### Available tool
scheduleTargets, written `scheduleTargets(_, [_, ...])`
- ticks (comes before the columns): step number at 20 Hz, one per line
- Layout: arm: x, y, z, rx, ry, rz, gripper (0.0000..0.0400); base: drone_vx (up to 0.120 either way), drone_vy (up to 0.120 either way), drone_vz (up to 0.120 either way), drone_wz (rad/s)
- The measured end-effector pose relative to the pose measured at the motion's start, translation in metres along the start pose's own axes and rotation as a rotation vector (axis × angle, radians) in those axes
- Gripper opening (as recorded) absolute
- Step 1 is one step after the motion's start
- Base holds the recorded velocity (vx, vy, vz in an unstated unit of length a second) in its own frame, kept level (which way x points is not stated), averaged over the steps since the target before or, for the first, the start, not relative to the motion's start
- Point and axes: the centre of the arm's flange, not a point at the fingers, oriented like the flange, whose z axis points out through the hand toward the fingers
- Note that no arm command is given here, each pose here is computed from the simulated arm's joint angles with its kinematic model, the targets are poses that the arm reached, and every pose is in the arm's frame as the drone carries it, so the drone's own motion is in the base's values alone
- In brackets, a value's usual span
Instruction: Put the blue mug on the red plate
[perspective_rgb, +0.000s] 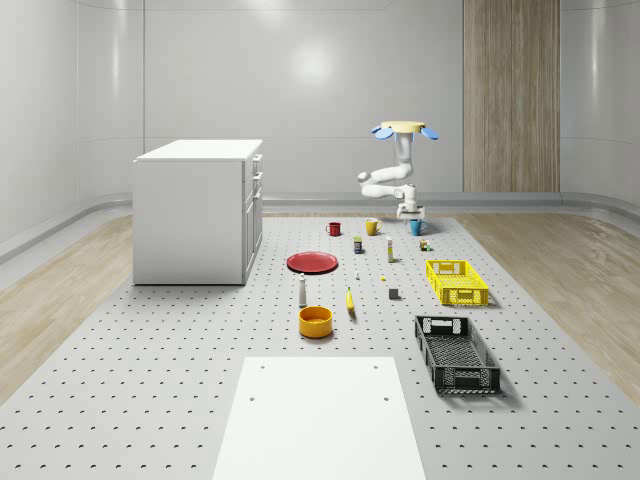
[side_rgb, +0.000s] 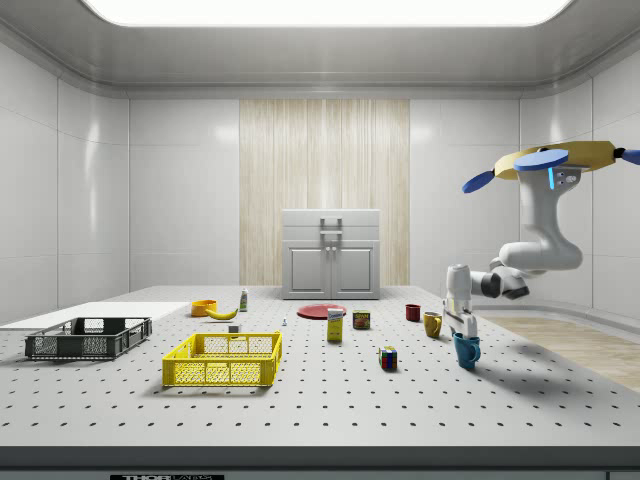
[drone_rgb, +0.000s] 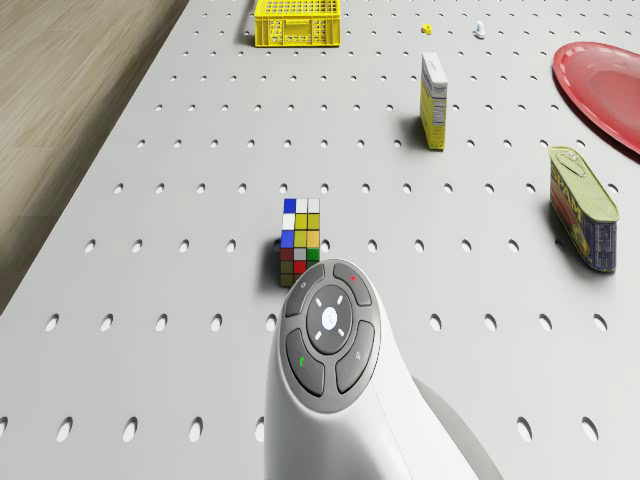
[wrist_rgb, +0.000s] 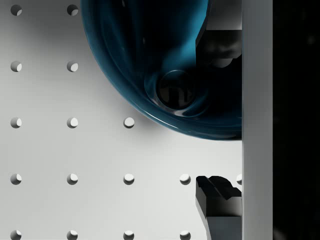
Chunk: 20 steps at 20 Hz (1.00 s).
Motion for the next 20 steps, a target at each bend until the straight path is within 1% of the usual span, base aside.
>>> scheduleTargets(1, [0.000,0.000,0.000,0.000,0.000,0.000,0.0220,0.000,0.000,0.000,0.000])
scheduleTargets(3, [0.000,0.000,0.000,0.000,0.000,0.000,0.0173,0.000,0.000,0.000,0.000])
scheduleTargets(6, [0.000,0.000,0.000,0.000,0.000,0.000,0.0134,0.000,0.000,0.000,0.000])
scheduleTargets(9, [0.000,0.000,0.000,0.000,0.000,0.000,0.0116,0.000,0.000,0.000,0.000])
scheduleTargets(14, [0.000,0.000,0.000,0.000,0.000,0.000,0.0105,0.000,0.000,0.000,0.000])
scheduleTargets(16, [0.000,0.000,-0.005,0.000,0.000,0.000,0.0103,0.020,0.000,0.120,0.000])
scheduleTargets(20, [0.000,0.000,-0.014,0.000,0.000,0.000,0.0101,0.120,-0.120,0.120,0.000])
